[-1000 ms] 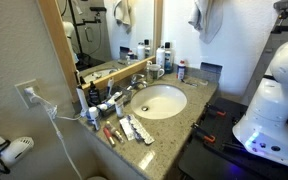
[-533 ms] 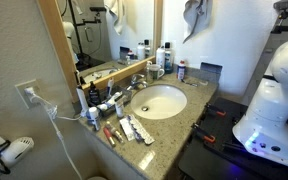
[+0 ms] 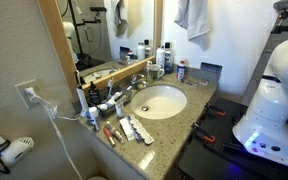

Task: Use the white towel on the wall to wipe the counter and hang the towel again

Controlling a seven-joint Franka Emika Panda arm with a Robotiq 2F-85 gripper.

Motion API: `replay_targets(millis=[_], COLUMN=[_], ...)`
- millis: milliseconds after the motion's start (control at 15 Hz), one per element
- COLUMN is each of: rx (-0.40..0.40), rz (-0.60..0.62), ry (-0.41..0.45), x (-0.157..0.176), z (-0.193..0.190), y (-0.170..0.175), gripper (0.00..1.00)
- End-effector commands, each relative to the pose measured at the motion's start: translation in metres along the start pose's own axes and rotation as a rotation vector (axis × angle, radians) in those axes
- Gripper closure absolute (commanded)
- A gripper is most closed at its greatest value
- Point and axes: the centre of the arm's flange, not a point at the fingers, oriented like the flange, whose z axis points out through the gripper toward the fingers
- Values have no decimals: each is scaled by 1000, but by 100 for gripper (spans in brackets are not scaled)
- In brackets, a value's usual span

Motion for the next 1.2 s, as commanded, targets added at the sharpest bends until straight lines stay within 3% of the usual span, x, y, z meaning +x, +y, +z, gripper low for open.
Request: replay_targets(millis=[0, 267, 467, 800, 1133], rx=[105, 214, 266, 347, 532], rz=[-85, -183, -298, -509, -668], ry=[-154, -352, -482, -691, -902], x=[-36, -86, -105, -85, -94], z=[-31, -67, -85, -106, -142], y=[-11, -8, -1, 9, 18], gripper=[99, 99, 99, 99, 99])
